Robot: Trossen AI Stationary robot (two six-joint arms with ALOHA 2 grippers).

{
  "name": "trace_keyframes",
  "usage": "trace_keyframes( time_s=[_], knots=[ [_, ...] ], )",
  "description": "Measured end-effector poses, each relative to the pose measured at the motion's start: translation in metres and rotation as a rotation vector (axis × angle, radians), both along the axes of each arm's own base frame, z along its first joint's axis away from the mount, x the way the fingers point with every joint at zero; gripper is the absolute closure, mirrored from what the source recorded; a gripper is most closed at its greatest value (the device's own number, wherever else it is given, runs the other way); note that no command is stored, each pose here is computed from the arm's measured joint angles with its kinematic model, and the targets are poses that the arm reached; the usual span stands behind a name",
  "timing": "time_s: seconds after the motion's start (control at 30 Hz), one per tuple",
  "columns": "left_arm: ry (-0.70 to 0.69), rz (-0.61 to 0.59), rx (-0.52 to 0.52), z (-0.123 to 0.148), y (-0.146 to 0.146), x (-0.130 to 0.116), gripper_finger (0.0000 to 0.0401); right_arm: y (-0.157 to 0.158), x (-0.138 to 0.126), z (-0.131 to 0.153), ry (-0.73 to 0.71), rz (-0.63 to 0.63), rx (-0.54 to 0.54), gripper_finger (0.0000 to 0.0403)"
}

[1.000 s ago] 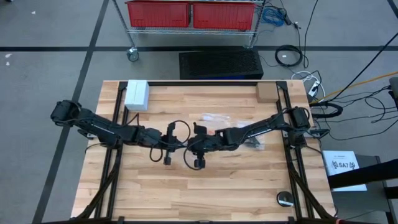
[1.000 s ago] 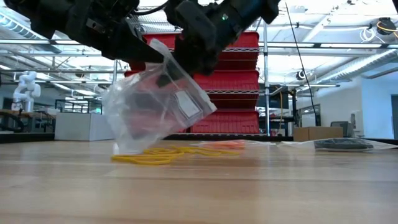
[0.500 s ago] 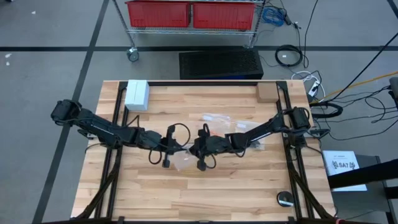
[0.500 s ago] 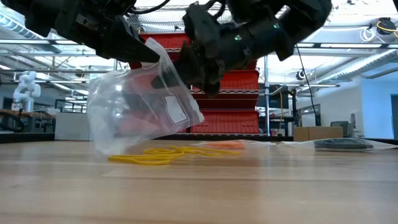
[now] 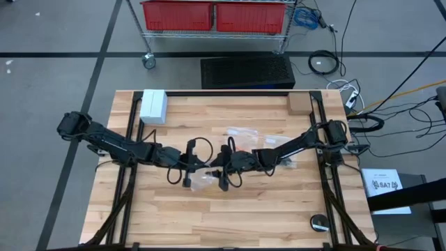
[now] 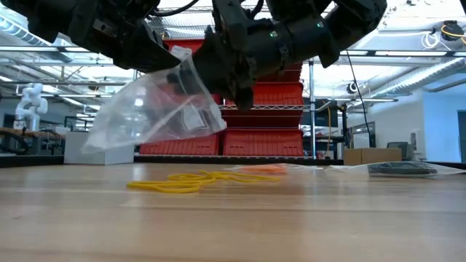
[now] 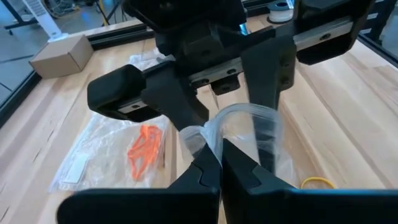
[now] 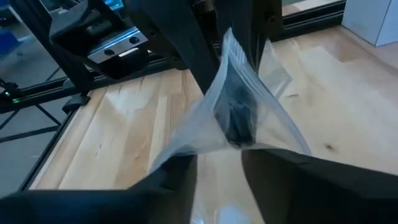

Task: Sort rubber bands
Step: Open the left transparent zip bag

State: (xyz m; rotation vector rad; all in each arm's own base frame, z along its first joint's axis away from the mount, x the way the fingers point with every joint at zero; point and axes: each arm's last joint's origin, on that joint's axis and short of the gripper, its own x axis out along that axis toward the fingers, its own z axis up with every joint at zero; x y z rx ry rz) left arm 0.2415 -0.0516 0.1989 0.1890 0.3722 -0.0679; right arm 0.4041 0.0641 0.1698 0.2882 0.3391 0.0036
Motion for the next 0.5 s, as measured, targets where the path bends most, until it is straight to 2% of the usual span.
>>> trace_keyframes(
  time_s=[0.1,0.17,0.33,0.5],
  knots=[
    [0.000,0.000,0.000,0.000,0.000,0.000,0.0401,0.000,0.000,-0.001,0.008,-0.001,0.002,0.0256],
    [-0.001,-0.005,0.001,0.000,0.000,0.000,0.0401,0.000,-0.001,-0.002,0.022,-0.006,0.015,0.0247],
    [0.000,-0.016,0.020,0.000,0.000,0.000,0.0401,0.007,-0.004,-0.005,0.070,0.012,-0.006,0.0251],
    [-0.003,0.053,0.078,0.005,0.004,-0.005,0.0401,0.007,-0.012,0.009,0.103,-0.017,-0.077,0.0248]
  ],
)
